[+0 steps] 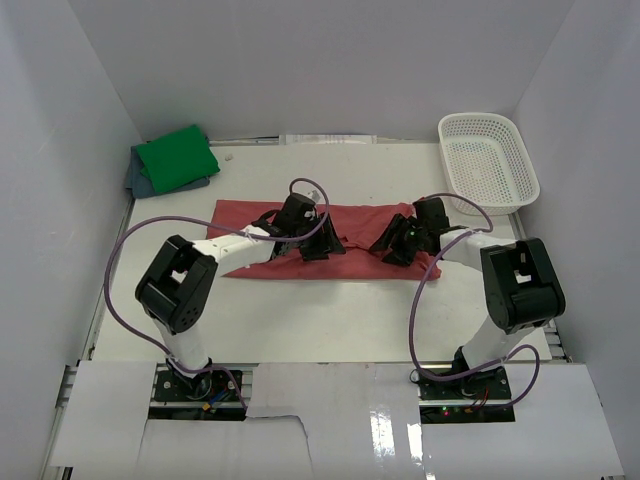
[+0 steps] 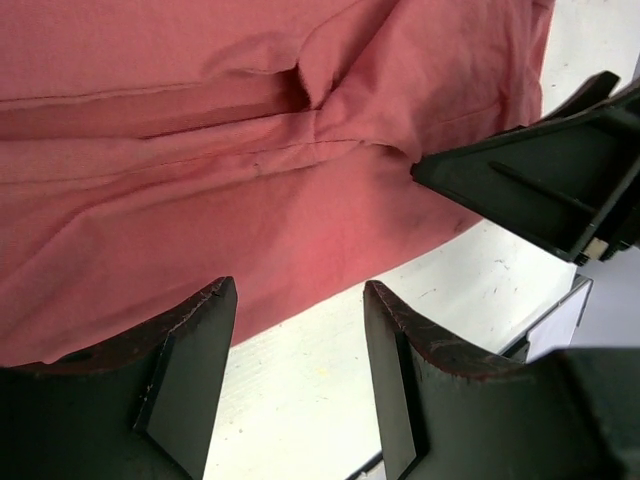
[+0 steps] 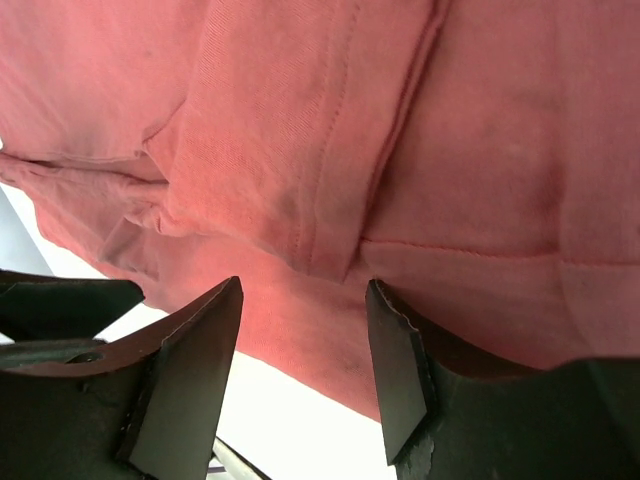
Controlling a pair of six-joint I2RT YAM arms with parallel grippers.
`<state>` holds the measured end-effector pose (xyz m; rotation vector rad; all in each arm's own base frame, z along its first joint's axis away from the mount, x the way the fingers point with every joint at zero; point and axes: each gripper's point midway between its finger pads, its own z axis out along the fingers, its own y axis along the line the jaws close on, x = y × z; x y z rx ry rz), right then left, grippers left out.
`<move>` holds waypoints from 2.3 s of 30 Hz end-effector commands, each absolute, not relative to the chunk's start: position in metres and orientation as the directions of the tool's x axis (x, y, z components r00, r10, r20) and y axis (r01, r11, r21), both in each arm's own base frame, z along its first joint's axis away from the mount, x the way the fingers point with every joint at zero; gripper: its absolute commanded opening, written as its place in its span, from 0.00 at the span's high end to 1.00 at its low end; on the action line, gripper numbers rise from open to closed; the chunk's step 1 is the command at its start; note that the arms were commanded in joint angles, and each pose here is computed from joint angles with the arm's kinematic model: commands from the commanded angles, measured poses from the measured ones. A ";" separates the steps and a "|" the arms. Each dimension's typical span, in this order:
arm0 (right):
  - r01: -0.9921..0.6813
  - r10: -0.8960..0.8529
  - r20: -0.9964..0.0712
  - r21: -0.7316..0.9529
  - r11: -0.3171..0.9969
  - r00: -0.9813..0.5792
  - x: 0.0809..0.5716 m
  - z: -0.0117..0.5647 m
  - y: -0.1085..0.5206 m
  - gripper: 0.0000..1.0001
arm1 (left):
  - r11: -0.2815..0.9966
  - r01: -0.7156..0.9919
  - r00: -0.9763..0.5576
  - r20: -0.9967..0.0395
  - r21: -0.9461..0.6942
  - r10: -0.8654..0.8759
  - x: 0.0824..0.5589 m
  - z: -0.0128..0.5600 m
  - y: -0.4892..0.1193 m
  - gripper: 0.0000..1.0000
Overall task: Fold and stack the t-shirts
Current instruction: Fold the other side of the tshirt into a rectangle
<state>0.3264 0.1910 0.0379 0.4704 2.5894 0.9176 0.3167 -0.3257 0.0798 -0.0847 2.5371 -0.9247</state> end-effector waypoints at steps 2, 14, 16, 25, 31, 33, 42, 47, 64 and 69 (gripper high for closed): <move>0.179 0.408 -0.242 0.627 0.758 -0.880 0.325 0.037 0.186 0.41 | 0.769 0.098 -0.907 -0.375 -0.632 -0.193 0.315 0.072 -0.329 0.36; 0.168 0.404 -0.248 0.633 0.756 -0.881 0.349 0.032 0.194 0.59 | 0.793 0.059 -0.930 -0.322 -0.607 -0.177 0.294 0.037 -0.314 0.37; 0.160 0.402 -0.254 0.637 0.754 -0.879 0.354 0.034 0.196 0.70 | 0.794 0.061 -0.929 -0.326 -0.604 -0.177 0.292 0.037 -0.313 0.37; 0.125 0.403 -0.277 0.670 0.731 -0.872 0.374 0.057 0.206 0.92 | 0.801 0.057 -0.930 -0.322 -0.596 -0.174 0.287 0.033 -0.308 0.37; 0.090 0.396 -0.301 0.687 0.721 -0.868 0.401 0.073 0.215 0.92 | 0.799 0.061 -0.932 -0.320 -0.598 -0.169 0.287 0.034 -0.310 0.37; 0.075 0.382 -0.300 0.694 0.716 -0.874 0.410 0.073 0.221 0.92 | 0.801 0.059 -0.933 -0.319 -0.596 -0.169 0.286 0.033 -0.309 0.37; -0.066 0.338 -0.339 0.786 0.615 -0.878 0.478 0.078 0.264 0.75 | 0.811 0.063 -0.932 -0.324 -0.582 -0.160 0.282 0.035 -0.306 0.37; -0.168 0.325 -0.417 0.796 0.582 -0.849 0.489 0.098 0.271 0.30 | 0.812 0.064 -0.934 -0.322 -0.581 -0.157 0.281 0.036 -0.306 0.37; -0.218 0.273 -0.529 0.688 0.692 -0.804 0.462 0.145 0.238 0.21 | 0.823 0.116 -0.918 -0.376 -0.556 -0.125 0.291 0.059 -0.320 0.37; -0.168 0.208 -0.546 0.559 0.812 -0.812 0.424 0.141 0.204 0.21 | 0.851 0.160 -0.892 -0.443 -0.500 -0.093 0.320 0.113 -0.319 0.36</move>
